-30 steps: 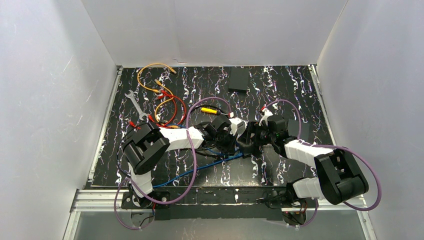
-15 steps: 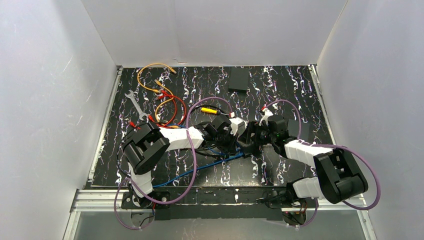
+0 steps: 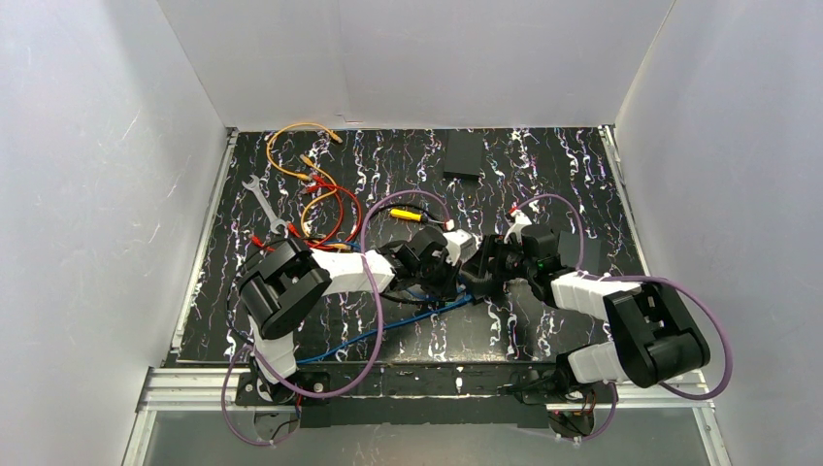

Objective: Insert the plug into the switch port
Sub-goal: Insert the connector into the switch port.

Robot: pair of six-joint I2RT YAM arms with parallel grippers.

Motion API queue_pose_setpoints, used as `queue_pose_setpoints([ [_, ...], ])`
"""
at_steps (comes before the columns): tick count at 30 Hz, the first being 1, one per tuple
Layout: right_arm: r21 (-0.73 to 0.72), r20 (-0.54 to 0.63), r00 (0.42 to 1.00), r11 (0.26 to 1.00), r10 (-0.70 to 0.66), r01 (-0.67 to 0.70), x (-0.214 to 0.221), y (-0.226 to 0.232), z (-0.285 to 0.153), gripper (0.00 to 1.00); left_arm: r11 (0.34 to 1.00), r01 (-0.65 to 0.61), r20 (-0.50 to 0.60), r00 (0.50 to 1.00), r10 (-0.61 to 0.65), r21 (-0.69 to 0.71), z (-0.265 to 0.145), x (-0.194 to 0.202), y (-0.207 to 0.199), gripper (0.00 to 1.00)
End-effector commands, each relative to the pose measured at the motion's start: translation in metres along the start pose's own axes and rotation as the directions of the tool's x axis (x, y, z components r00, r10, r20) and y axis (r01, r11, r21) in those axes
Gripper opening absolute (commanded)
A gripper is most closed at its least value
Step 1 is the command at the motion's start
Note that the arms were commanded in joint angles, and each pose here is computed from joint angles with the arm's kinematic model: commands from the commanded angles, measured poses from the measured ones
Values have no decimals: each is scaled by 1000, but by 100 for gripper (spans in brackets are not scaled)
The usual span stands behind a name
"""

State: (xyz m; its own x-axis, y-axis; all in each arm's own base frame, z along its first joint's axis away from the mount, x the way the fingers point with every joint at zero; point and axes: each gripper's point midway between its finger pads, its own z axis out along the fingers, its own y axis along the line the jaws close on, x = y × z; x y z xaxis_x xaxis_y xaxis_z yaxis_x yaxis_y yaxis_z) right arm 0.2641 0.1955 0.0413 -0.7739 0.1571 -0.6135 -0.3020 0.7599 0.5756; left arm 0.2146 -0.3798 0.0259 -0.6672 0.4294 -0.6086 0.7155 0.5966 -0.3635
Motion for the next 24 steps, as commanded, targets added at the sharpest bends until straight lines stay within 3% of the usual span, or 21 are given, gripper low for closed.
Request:
queue_pose_setpoints([
  [1,-61,-113,992,996,60,-67,31,8,0,78,995,-86,154,984,92,-45,-1,-32,3,0],
  [8,-65,-122,990,995,66,-75,34,8,2,78,982,-155,183,968,173,-112,-3,-36,1,0],
  [24,-65,-115,991,995,67,-75,33,8,0,77,992,-112,231,965,122,-54,-15,-53,-18,0],
])
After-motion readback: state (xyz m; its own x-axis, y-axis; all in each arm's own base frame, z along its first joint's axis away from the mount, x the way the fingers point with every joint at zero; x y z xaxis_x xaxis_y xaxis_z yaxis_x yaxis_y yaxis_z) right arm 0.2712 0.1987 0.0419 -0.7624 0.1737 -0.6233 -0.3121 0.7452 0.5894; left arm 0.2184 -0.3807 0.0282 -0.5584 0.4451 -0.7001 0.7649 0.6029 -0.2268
